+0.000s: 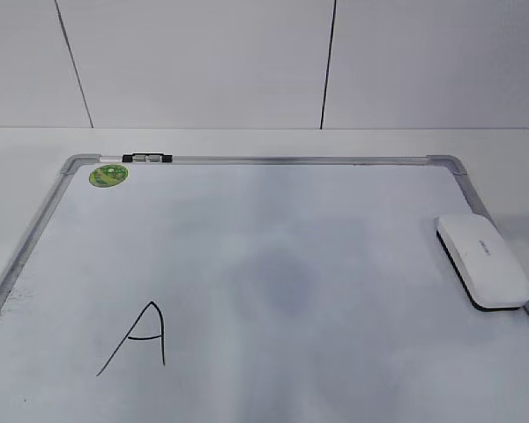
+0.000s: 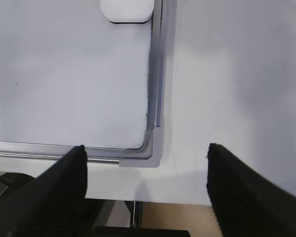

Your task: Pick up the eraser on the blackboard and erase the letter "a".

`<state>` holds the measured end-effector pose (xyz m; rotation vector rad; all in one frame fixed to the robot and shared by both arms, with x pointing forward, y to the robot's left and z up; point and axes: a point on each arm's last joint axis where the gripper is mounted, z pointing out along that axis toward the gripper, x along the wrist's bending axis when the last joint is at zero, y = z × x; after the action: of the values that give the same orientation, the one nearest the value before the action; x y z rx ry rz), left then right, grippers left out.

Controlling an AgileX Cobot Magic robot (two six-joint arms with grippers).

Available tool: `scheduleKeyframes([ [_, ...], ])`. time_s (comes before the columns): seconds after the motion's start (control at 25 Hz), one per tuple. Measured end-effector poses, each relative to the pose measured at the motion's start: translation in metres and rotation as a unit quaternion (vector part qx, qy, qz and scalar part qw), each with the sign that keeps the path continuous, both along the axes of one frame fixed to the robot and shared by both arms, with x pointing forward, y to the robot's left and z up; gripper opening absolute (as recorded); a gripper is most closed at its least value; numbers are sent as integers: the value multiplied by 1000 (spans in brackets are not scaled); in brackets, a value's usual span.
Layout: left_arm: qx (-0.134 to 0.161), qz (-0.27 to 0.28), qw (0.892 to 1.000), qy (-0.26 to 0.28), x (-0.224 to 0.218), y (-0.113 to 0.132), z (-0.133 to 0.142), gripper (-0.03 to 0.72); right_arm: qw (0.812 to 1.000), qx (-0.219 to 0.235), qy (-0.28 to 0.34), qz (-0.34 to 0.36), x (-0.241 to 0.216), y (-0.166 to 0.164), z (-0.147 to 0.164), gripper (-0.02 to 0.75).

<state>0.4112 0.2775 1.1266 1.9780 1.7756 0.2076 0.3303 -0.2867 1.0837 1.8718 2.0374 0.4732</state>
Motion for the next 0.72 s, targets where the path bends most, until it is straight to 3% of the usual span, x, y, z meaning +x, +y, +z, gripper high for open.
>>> scheduleKeyframes([
  [0.32, 0, -1, 999, -51, -79, 1, -21, 342, 998, 5, -68, -2, -36, -9, -2, 594],
  [0.72, 0, -2, 994, -110, -137, 2, -56, 336, 996, -5, -85, 15, -63, -15, -33, 594],
])
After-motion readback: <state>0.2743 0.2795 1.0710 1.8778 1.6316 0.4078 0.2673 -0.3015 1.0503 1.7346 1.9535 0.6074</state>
